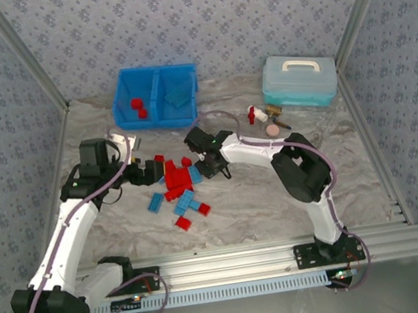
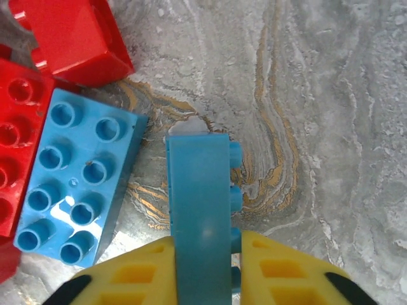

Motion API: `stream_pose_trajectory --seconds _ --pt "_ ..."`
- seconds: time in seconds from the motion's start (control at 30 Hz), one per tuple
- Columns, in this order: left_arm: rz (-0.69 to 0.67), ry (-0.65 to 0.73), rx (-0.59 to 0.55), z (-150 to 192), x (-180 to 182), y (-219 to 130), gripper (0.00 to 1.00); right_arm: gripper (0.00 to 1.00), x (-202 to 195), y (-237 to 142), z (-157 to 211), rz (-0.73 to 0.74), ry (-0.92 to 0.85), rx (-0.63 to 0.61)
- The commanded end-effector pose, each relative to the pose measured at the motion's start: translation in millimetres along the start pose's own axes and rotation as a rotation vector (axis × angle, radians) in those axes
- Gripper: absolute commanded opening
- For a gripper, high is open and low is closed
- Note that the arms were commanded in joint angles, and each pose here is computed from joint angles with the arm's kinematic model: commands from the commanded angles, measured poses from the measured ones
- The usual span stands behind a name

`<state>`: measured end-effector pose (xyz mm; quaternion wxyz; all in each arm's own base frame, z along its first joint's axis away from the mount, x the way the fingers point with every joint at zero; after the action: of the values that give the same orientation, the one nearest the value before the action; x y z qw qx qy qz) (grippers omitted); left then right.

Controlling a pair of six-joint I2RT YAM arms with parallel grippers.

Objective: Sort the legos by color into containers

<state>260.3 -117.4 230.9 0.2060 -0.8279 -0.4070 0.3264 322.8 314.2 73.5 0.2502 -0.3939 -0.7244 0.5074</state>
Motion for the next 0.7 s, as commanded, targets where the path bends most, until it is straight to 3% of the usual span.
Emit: stream_pose_trajectory --seconds 0.0,0.13,0.37,0.53,0.67 --pt "-0.027 0.015 0.017 -4 3 0 0.99 0.21 -5 -27 -9 -0.004 0.034 -0.055" --pt "-0.044 0.011 0.010 -5 5 -1 0.99 0.22 -11 -78 -28 0.002 0.063 -0.163" --pt "-0.163 0.033 -0.079 -12 14 -17 0.99 0.24 -16 -158 -98 -0.012 0.161 -0.466" --pt "-0.222 0.051 -0.134 -14 18 -28 0.99 0.24 -27 -154 -157 0.016 0.208 -0.579" --pt "-0.244 0.053 -0.140 -13 20 -30 0.99 0.24 -36 -122 -203 0.032 0.209 -0.554"
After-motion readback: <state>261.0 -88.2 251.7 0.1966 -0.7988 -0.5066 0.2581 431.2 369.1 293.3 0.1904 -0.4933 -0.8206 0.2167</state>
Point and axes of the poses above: each hand's point on the last joint's axis, 136 mm out from that joint toward the fingers, its own y axis out along the fingers, its own x axis along the line the jaws close on, z = x × y, the point moved 3 cm from there along -y, back along the fingers, and after that the axes turned 3 degrees about -y, right-handed, at the moved point
